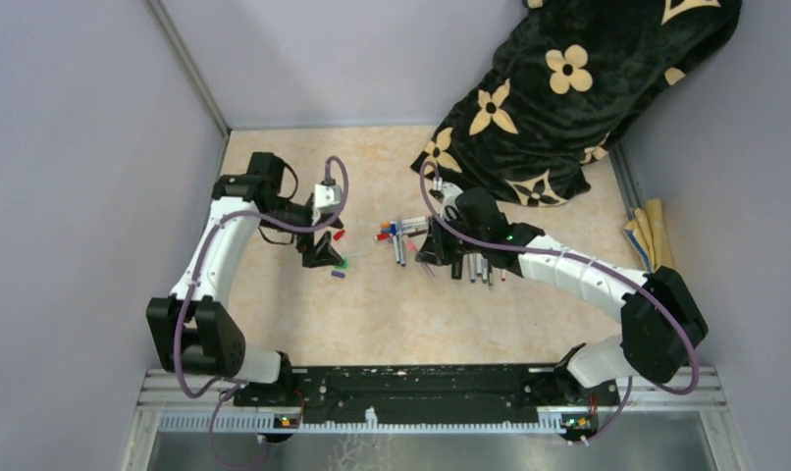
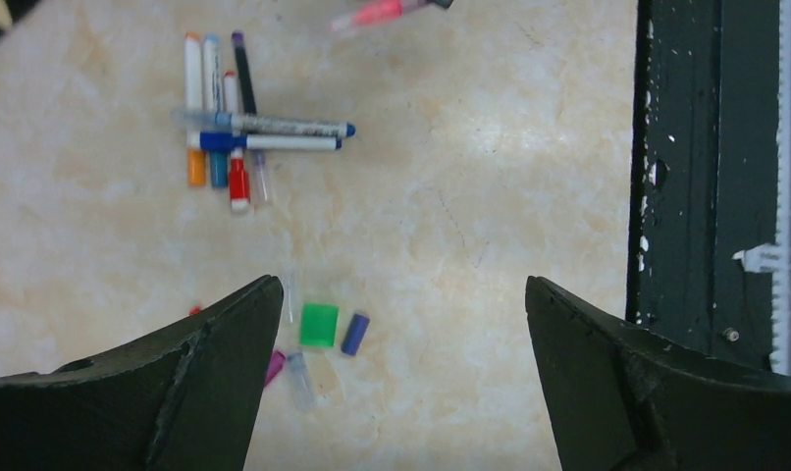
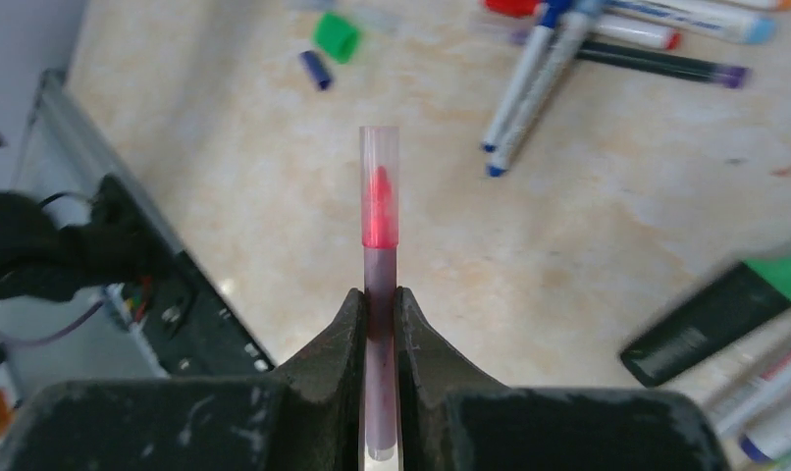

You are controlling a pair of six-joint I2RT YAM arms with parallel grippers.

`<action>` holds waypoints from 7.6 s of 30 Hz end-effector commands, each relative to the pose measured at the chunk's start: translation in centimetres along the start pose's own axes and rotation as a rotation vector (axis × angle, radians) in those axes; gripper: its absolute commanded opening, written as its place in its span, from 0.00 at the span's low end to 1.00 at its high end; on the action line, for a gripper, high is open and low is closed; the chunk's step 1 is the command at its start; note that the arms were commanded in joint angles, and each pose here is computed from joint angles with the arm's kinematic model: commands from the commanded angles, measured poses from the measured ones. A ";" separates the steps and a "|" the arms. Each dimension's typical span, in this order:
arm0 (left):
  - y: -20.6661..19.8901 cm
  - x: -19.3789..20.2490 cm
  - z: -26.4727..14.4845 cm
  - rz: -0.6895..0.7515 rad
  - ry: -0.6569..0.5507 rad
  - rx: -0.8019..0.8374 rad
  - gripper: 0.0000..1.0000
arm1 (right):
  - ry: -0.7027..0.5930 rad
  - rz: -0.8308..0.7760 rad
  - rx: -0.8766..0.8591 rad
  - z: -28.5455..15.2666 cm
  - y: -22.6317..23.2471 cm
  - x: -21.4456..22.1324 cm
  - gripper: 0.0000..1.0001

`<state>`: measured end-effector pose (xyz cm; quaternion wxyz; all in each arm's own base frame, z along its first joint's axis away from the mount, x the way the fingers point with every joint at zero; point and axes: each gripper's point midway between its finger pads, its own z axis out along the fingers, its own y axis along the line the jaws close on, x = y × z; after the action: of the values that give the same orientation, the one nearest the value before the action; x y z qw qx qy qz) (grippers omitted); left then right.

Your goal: Open the pen caps

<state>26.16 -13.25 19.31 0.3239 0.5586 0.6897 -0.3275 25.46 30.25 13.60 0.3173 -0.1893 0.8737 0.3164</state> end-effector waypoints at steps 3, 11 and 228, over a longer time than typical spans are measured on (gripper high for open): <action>-3.9 -2.5 1.6 0.417 -0.017 0.055 0.99 | 0.128 -0.020 -0.515 -2.9 9.5 -0.8 0.00; -5.5 -2.3 3.3 0.695 0.124 0.038 0.97 | 0.196 0.027 -0.725 -3.2 12.9 -1.6 0.00; 2.4 7.5 2.9 0.715 0.601 -0.151 0.00 | 0.418 0.068 -0.619 0.1 10.1 5.3 0.00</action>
<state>25.50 -13.21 11.95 0.2603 0.8198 0.5101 -0.0008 17.42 38.43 12.85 0.0193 -0.2734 0.7946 0.5418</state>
